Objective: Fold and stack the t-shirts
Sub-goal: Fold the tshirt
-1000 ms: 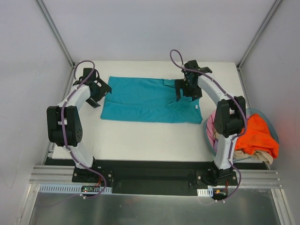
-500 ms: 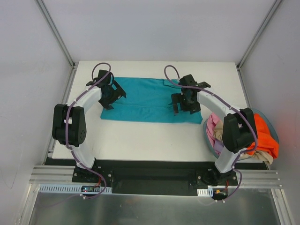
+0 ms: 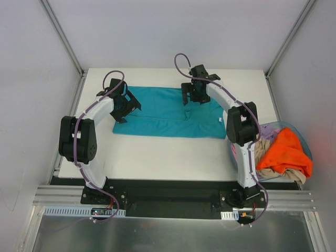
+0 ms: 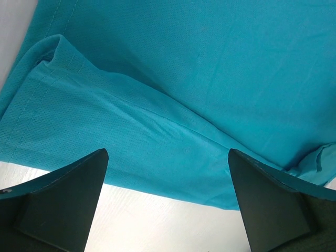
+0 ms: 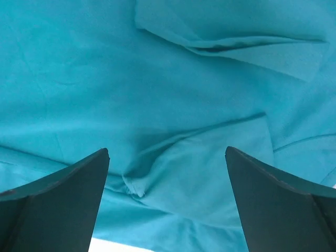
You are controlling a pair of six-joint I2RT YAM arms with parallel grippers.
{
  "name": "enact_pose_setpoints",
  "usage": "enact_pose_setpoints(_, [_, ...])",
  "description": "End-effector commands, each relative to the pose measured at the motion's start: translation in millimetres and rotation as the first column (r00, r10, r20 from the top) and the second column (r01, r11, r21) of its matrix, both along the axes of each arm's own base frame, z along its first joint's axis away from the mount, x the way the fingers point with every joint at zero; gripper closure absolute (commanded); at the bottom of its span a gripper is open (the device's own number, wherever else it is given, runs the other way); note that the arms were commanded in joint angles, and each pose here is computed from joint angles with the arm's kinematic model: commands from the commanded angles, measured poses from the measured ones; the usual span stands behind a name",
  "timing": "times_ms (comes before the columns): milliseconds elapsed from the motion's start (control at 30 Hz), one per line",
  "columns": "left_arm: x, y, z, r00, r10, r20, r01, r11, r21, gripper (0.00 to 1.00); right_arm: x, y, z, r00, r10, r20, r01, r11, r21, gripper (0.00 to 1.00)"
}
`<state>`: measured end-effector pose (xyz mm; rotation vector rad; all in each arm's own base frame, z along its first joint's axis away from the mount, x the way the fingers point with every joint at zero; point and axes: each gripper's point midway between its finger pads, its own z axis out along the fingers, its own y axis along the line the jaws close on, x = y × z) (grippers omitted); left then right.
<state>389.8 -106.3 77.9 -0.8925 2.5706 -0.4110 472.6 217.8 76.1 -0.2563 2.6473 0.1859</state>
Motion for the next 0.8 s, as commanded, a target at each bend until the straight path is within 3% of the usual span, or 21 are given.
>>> enact_pose_setpoints(0, [14, -1, 6, 0.999, -0.013, 0.03, 0.013, 1.0, 0.01, 0.01, -39, 1, 14, 0.998, 0.054, -0.038, -0.051, 0.997, 0.054, 0.03])
enact_pose_setpoints(67, [16, -3, 2, 1.0, -0.021, 0.022, 0.021, 1.0, 0.008, 0.01, -50, -4, 31, 0.999, 0.047, 0.018, -0.048, 0.996, 0.074, 0.03])
enact_pose_setpoints(167, [14, -3, -9, 1.0, -0.028, -0.003, 0.028, 1.0, 0.011, 0.0, -79, -20, 19, 1.0, 0.016, 0.003, -0.017, 0.998, 0.06, 0.03])
enact_pose_setpoints(433, [-11, 4, -41, 0.996, 0.008, -0.092, -0.005, 0.999, 0.032, 0.01, -141, -35, -52, 0.979, -0.009, -0.203, 0.017, 0.999, 0.036, 0.03])
enact_pose_setpoints(533, [-36, 12, -50, 0.992, 0.021, -0.127, -0.013, 0.998, 0.06, 0.01, -159, -38, -54, 0.976, -0.011, -0.219, 0.017, 1.0, 0.026, 0.03])
enact_pose_setpoints(767, [-112, 26, -71, 0.976, 0.03, -0.217, -0.012, 0.996, 0.084, 0.0, -248, -36, -65, 0.941, 0.05, -0.335, -0.038, 0.998, 0.043, 0.03])
